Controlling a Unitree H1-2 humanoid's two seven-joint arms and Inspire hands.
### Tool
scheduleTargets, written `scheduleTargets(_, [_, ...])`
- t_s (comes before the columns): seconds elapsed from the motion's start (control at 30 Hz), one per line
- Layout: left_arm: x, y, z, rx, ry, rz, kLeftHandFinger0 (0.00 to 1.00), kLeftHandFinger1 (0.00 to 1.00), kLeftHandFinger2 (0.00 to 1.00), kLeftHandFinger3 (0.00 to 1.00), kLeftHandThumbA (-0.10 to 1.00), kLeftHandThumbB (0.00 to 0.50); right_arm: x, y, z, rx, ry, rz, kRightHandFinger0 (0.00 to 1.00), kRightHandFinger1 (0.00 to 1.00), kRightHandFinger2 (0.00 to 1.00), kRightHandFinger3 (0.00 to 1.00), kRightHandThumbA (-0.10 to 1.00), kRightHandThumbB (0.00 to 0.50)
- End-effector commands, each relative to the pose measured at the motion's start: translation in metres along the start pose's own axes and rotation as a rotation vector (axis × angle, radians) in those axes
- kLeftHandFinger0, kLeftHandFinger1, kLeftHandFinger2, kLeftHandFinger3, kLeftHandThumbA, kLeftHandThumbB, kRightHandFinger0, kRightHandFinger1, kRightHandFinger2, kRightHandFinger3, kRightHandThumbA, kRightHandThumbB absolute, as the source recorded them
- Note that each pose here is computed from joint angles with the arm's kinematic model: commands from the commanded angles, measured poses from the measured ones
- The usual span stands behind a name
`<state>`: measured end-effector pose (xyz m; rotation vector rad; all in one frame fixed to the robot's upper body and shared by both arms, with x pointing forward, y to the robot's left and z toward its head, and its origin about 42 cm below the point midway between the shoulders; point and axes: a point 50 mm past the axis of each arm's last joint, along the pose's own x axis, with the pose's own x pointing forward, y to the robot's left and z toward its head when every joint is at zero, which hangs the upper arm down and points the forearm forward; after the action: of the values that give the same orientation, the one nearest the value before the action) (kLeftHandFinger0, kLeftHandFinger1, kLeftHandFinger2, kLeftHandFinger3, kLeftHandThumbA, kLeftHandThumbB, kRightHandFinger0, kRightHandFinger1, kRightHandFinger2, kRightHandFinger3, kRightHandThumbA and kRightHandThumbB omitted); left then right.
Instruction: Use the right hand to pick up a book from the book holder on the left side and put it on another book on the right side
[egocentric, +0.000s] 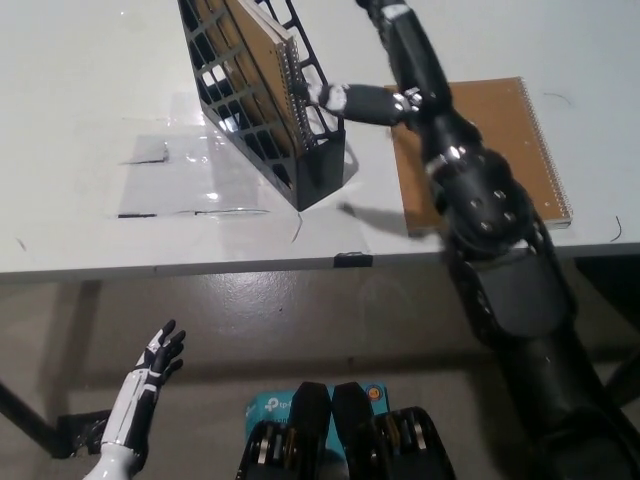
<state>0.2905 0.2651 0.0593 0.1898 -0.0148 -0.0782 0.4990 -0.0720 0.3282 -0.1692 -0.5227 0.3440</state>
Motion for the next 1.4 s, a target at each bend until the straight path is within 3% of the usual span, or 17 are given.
scheduleTargets(0.0, [0.003, 0.001, 0.012, 0.006, -0.078, -0.011, 1.00, 1.00, 1.00, 1.00, 1.00, 0.167, 0.032, 0.006, 0.023, 0.004, -0.054, -0.014, 1.00, 1.00, 1.00, 1.00, 0.98, 0.315])
scheduleTargets(0.27, [0.007, 0.002, 0.015, 0.037, -0.089, -0.026, 1.00, 1.00, 1.00, 1.00, 1.00, 0.161, 0.053, 0.021, 0.021, 0.020, -0.009, 0.018, 1.00, 1.00, 1.00, 1.00, 0.97, 0.273])
scheduleTargets(0.47, [0.009, 0.002, 0.017, 0.042, -0.091, -0.028, 1.00, 1.00, 1.00, 1.00, 0.99, 0.138, 0.054, 0.029, 0.017, 0.039, 0.016, 0.041, 1.00, 1.00, 1.00, 1.00, 0.98, 0.293])
scheduleTargets(0.63, [0.009, 0.001, 0.017, 0.057, -0.085, -0.028, 1.00, 1.00, 1.00, 1.00, 0.97, 0.149, 0.055, 0.032, 0.008, 0.047, 0.050, 0.049, 0.99, 1.00, 1.00, 1.00, 0.99, 0.311])
scheduleTargets(1.07, [0.009, -0.001, 0.016, 0.047, -0.067, -0.022, 1.00, 1.00, 1.00, 1.00, 0.92, 0.171, 0.047, 0.041, -0.014, 0.057, 0.125, 0.079, 0.96, 1.00, 1.00, 1.00, 1.00, 0.272])
scheduleTargets(1.37, [0.012, -0.001, 0.016, 0.058, -0.072, -0.031, 1.00, 1.00, 1.00, 1.00, 0.92, 0.150, 0.043, 0.044, -0.026, 0.070, 0.175, 0.084, 0.94, 1.00, 1.00, 1.00, 1.00, 0.261])
